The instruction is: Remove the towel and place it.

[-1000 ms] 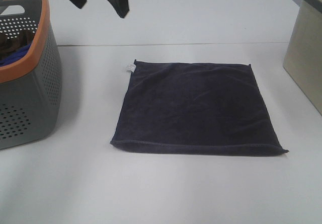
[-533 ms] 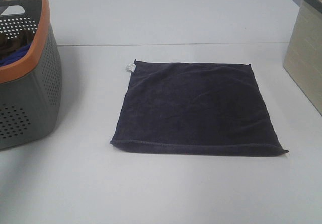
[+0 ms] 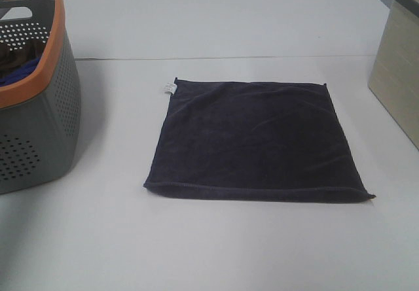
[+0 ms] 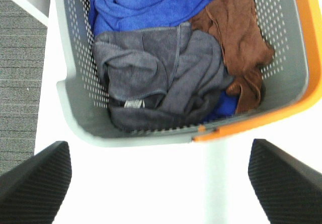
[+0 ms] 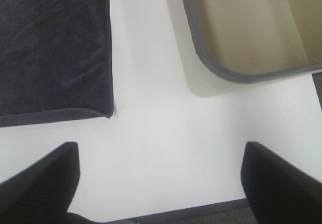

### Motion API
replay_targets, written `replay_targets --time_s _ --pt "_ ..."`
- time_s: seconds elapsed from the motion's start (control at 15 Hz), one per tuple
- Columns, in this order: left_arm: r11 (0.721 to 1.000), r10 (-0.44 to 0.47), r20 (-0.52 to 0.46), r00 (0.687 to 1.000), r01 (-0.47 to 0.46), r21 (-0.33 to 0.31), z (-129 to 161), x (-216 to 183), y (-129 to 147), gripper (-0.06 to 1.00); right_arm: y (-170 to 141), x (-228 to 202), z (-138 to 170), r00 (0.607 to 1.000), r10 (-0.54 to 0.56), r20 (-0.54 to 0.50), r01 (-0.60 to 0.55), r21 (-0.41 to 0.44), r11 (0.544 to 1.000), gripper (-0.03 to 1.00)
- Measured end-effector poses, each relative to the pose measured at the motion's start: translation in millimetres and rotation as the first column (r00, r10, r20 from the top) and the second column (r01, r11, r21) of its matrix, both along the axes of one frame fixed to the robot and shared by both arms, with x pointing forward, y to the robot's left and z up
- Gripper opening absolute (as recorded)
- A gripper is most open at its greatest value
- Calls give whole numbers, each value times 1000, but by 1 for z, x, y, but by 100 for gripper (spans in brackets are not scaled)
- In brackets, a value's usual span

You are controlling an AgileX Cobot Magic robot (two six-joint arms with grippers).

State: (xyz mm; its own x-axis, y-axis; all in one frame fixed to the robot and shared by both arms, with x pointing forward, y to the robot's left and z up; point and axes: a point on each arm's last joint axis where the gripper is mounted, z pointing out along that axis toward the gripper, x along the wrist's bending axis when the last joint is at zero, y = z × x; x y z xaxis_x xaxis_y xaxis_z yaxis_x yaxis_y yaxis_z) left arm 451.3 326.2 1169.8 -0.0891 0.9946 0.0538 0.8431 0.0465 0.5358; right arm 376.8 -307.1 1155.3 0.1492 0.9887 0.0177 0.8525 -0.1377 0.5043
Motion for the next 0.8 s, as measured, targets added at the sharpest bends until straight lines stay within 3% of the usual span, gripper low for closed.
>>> replay_targets --time_s 0.33,0.53,0.8 --pt "1000 -10 151 989 7 21 -12 -81 -8 89 -4 -85 -11 981 -25 190 40 -78 996 78" --pt "997 -48 228 972 33 71 -38 -122 -11 89 -9 -122 -23 956 -43 290 84 -134 987 78" --pt "995 -61 317 946 34 91 -77 -158 -15 89 -9 -148 -43 932 -44 361 98 -134 986 78"
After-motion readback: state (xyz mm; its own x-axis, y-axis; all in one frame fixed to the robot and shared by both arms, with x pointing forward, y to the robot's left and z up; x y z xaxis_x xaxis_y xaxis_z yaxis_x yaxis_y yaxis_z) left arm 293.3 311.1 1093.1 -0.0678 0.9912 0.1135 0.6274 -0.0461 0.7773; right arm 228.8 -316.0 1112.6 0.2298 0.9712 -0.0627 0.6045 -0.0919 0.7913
